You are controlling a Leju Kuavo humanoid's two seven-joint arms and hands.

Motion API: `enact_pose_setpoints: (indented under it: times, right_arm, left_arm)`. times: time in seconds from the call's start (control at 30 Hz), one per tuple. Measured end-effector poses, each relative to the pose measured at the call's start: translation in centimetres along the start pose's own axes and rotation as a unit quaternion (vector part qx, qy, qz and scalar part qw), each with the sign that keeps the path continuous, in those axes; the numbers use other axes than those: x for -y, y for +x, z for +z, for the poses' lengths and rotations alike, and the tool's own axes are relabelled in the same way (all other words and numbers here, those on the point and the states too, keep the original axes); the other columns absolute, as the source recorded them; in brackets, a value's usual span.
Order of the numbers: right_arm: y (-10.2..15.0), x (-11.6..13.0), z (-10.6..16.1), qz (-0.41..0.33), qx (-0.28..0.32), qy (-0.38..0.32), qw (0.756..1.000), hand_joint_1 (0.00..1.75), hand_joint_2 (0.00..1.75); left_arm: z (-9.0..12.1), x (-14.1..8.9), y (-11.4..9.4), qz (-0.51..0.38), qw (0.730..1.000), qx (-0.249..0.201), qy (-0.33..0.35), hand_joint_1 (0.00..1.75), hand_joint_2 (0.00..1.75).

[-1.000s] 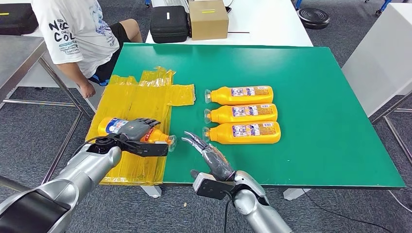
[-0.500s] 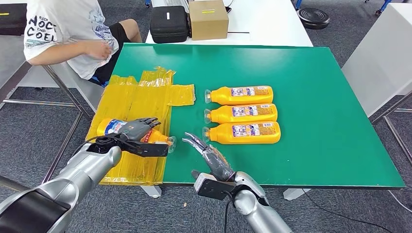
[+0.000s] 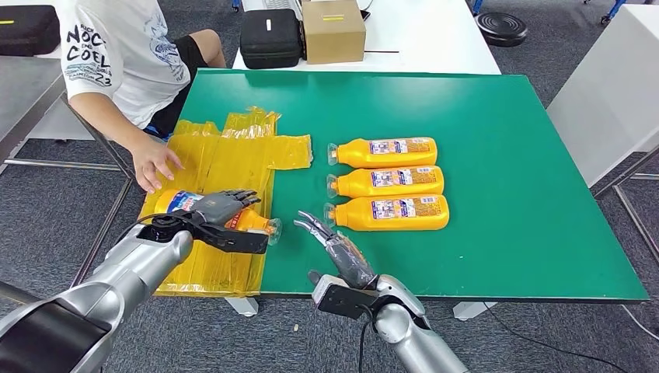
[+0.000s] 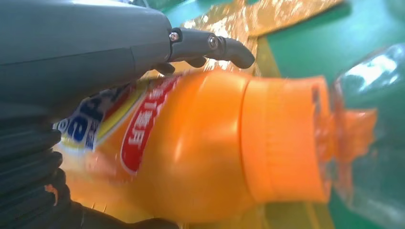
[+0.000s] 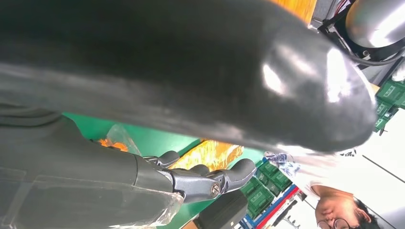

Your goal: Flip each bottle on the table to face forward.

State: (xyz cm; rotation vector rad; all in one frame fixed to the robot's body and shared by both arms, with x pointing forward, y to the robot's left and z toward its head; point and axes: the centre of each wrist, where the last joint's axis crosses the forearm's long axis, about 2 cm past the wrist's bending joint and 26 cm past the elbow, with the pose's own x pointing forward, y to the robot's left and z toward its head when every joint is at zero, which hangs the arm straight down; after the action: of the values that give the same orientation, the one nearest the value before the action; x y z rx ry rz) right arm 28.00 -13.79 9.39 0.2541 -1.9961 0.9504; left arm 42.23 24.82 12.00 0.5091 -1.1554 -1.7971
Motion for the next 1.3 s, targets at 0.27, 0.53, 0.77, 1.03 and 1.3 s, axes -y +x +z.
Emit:
enact_pose_setpoints:
  times: [0.27,0.53,0.77,1.03,1.3]
  right_arm:
    - [-0.3,0.2,0.2,0.0,-0.006,-0.009,1.0,0.0,0.0]
    - [-0.6,0.2,0.4,-0.002,-0.013,-0.01,1.0,0.0,0.0]
    - [-0.9,0.4,0.1,-0.004,-0.014,-0.013,1.0,0.0,0.0]
    - [-1.0,0.5,0.2,-0.004,-0.015,-0.016,1.0,0.0,0.0]
    - [-1.3,0.8,0.7,0.013,-0.02,-0.027,0.999,0.0,0.0]
  left_arm:
    - [0.4,-2.0,-0.7,-0.019,0.998,0.051,0.02,0.0,1.75]
    - [1.0,-2.4,-1.0,-0.029,0.996,0.065,0.059,0.0,1.75]
    - [1.9,-2.4,-2.0,-0.027,0.995,0.089,0.028,0.0,1.75]
    - [3.6,-3.3,-4.1,-0.024,0.994,0.104,0.001,0.0,1.75]
    - [7.0,-5.2,-6.2,0.012,0.986,0.167,0.024,0.0,1.75]
